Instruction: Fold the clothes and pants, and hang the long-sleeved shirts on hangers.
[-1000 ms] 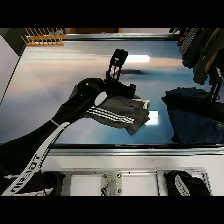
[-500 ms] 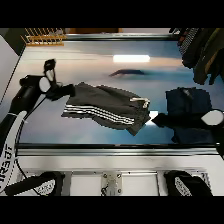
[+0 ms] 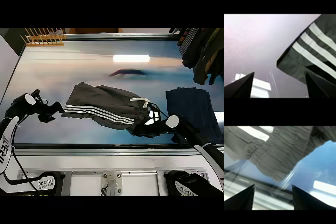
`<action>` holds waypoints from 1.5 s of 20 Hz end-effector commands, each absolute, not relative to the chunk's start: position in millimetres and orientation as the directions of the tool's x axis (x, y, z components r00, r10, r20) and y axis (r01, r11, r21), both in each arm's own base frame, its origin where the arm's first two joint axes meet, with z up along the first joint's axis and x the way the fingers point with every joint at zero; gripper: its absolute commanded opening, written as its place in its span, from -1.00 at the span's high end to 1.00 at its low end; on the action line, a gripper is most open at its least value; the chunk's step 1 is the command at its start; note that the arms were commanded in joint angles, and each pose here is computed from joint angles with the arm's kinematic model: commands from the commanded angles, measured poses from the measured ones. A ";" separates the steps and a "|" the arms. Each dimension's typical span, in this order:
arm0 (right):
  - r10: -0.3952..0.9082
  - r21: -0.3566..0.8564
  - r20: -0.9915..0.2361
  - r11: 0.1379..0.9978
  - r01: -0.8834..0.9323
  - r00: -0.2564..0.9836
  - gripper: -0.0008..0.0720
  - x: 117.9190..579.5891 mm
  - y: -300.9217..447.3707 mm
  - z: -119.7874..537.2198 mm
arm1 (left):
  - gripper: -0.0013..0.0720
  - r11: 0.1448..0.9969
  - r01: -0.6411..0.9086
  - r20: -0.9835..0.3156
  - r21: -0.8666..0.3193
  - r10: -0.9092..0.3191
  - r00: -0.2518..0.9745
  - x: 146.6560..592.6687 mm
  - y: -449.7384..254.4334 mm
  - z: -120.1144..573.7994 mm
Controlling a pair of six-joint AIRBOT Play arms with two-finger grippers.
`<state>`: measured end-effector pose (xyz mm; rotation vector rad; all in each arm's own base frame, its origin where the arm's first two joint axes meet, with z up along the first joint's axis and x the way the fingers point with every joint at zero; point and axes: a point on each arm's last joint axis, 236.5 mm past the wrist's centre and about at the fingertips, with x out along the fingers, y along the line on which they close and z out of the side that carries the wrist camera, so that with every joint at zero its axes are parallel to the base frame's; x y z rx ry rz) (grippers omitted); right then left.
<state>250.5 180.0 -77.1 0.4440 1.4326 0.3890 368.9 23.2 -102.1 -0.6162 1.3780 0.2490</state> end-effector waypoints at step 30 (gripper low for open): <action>0.330 0.277 -0.128 0.917 -0.286 0.935 0.91 228.4 78.4 434.5 | 0.95 0.897 0.342 0.313 -0.281 -0.252 0.916 202.8 -59.4 548.0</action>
